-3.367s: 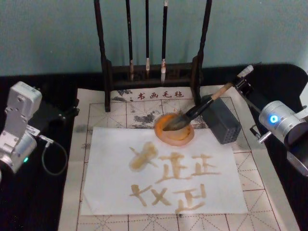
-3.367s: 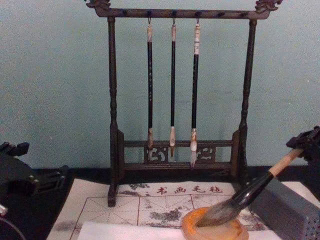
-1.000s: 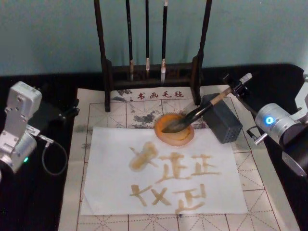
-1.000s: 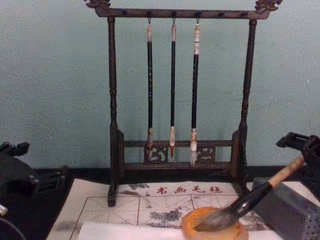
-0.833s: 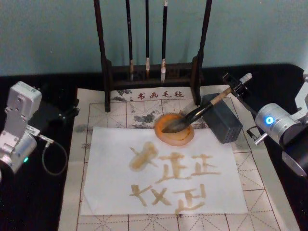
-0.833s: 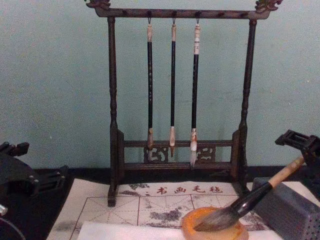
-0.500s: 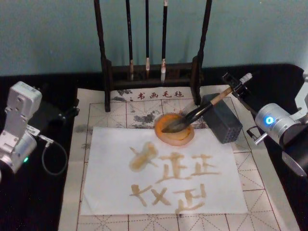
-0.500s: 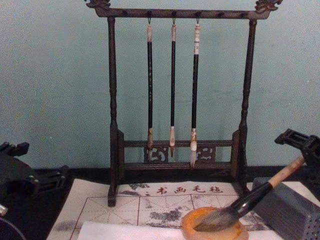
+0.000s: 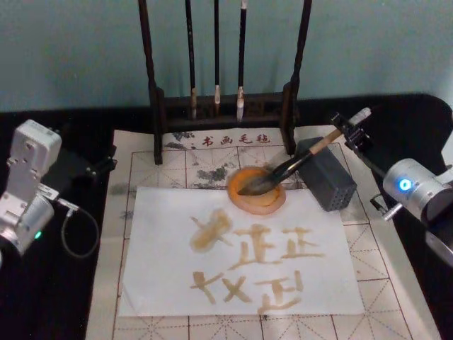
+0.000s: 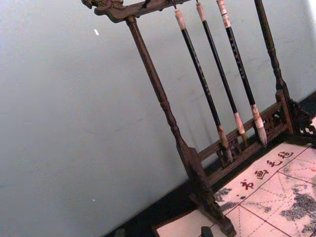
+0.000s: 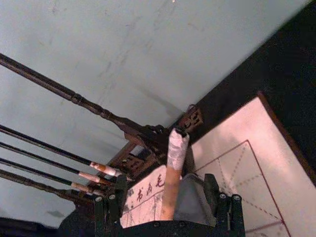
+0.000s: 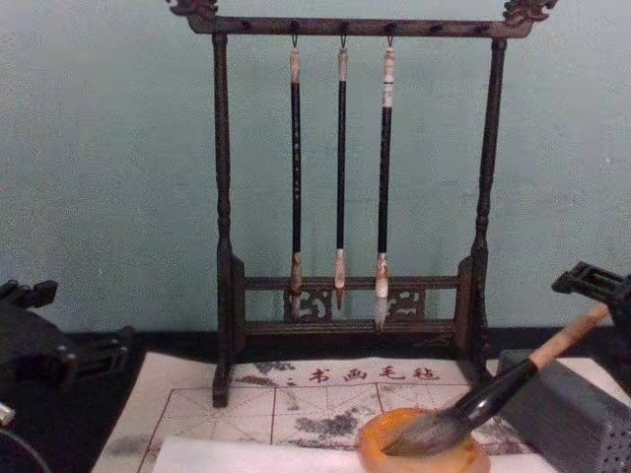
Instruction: Pick up the brush from the inkstone, write on the paper, then place the brush back to its original position.
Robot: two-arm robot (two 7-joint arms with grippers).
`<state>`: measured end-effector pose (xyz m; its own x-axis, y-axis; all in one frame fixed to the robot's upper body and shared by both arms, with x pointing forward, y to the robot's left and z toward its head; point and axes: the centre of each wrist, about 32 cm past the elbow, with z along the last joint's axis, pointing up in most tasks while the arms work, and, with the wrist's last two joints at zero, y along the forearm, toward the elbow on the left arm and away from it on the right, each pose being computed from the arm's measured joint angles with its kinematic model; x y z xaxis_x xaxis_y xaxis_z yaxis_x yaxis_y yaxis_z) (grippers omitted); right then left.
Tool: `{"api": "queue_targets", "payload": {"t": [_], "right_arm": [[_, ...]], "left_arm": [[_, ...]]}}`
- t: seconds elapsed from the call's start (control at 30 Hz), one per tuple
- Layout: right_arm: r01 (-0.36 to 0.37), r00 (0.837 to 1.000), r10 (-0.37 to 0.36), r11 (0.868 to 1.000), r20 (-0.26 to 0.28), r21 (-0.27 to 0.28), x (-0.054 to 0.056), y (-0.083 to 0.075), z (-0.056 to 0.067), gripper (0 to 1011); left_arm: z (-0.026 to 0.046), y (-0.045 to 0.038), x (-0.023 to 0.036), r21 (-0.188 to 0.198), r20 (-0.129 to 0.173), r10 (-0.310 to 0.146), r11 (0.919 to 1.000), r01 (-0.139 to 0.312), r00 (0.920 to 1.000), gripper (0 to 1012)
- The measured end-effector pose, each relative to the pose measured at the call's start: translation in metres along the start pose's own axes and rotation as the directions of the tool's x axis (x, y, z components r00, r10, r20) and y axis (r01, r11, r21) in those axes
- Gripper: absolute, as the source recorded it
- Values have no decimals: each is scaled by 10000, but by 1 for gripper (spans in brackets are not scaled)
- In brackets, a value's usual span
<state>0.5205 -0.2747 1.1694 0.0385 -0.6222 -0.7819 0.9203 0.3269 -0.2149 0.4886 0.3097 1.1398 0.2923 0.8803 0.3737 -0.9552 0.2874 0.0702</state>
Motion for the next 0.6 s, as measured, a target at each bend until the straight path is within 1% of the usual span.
{"api": "queue_targets", "payload": {"t": [0.2,0.33,0.37,0.47,0.53,0.57,0.6], "right_arm": [[-1,10000,0,10000,-31,-47,39,-155,14,1000],[-114,9999,114,9999,116,19,49,-268,16,1000],[-203,9995,201,9998,229,69,52,-315,15,1000],[-357,9979,349,9993,542,134,55,-390,13,1000],[-569,9930,547,9982,1048,182,57,-482,3,1000],[-569,9930,547,9982,1048,182,57,-482,3,1000],[-671,9891,641,9976,1328,185,60,-523,-4,1000]], "left_arm": [[0,0,0,1,0,0,10000,0,10000,1001],[0,0,0,0,0,1,10000,-1,10000,1001],[0,0,0,1,1,0,10000,0,10000,1001],[0,0,0,0,0,1,10000,-1,10000,1001],[0,0,0,0,0,0,10000,0,10000,1001],[0,0,0,1,0,0,10000,0,10000,1001],[0,0,0,1,0,0,10000,0,10000,1001]]}}
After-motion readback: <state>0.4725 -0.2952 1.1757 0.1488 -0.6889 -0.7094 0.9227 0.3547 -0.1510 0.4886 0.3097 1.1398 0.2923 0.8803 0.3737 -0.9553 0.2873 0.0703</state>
